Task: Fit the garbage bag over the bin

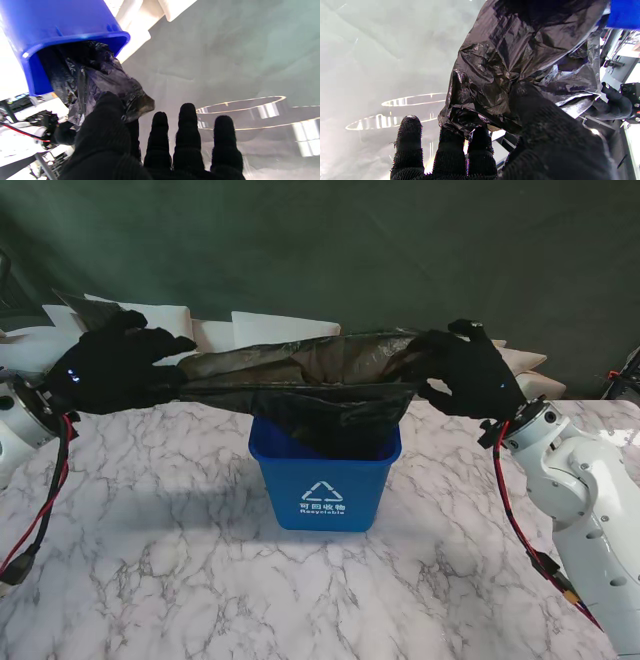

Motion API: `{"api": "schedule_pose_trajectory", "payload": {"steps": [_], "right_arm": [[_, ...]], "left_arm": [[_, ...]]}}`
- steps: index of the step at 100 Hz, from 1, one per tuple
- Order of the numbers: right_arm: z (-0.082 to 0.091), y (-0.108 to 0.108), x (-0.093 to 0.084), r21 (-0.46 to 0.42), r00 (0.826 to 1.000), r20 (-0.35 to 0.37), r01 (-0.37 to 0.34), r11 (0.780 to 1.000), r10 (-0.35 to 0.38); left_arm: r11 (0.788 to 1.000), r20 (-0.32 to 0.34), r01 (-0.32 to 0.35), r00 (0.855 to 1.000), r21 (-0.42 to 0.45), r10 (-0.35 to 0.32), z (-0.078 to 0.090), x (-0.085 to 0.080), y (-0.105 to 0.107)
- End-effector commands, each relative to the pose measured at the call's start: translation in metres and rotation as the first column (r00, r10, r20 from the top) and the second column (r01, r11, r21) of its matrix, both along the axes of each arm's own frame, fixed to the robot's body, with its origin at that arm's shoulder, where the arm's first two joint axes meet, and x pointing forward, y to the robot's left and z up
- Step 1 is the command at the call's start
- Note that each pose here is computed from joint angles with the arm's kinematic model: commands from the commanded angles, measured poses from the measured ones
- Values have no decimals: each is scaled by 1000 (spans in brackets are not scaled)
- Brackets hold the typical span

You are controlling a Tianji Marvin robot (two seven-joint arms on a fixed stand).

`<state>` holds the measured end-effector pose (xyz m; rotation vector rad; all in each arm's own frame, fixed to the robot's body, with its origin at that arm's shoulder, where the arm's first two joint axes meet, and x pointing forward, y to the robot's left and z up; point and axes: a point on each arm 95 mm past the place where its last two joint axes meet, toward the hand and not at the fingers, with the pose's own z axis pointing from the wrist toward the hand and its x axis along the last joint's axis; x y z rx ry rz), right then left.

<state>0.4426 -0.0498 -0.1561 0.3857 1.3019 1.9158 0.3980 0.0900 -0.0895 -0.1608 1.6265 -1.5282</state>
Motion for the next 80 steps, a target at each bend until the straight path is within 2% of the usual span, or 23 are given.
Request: {"api": "schedule_pose_trajectory", "payload": {"steps": [1,22,41,65,80], "right_arm": [[-9,1,-4,-25,1000,-4,-8,1000,8],[-17,0,-13,-16,1000,-26,-12,1000,11],[-27,-5,-23,-53,998,-63,-12,999,8],[-34,-9,-32,-107,993,-121,-15,994,2],[-36,-11,-33,-102,995,-104,-22,995,12]], "left_arm": [[999,-15,24,1000,29,-23,-10,-3,-8],[998,-32,58,998,32,-57,-27,-8,-14],[996,-49,67,997,62,-65,-38,-10,-15],[996,-56,46,998,74,-42,-42,-3,-16],[996,-48,41,998,83,-37,-40,1,-17]]}}
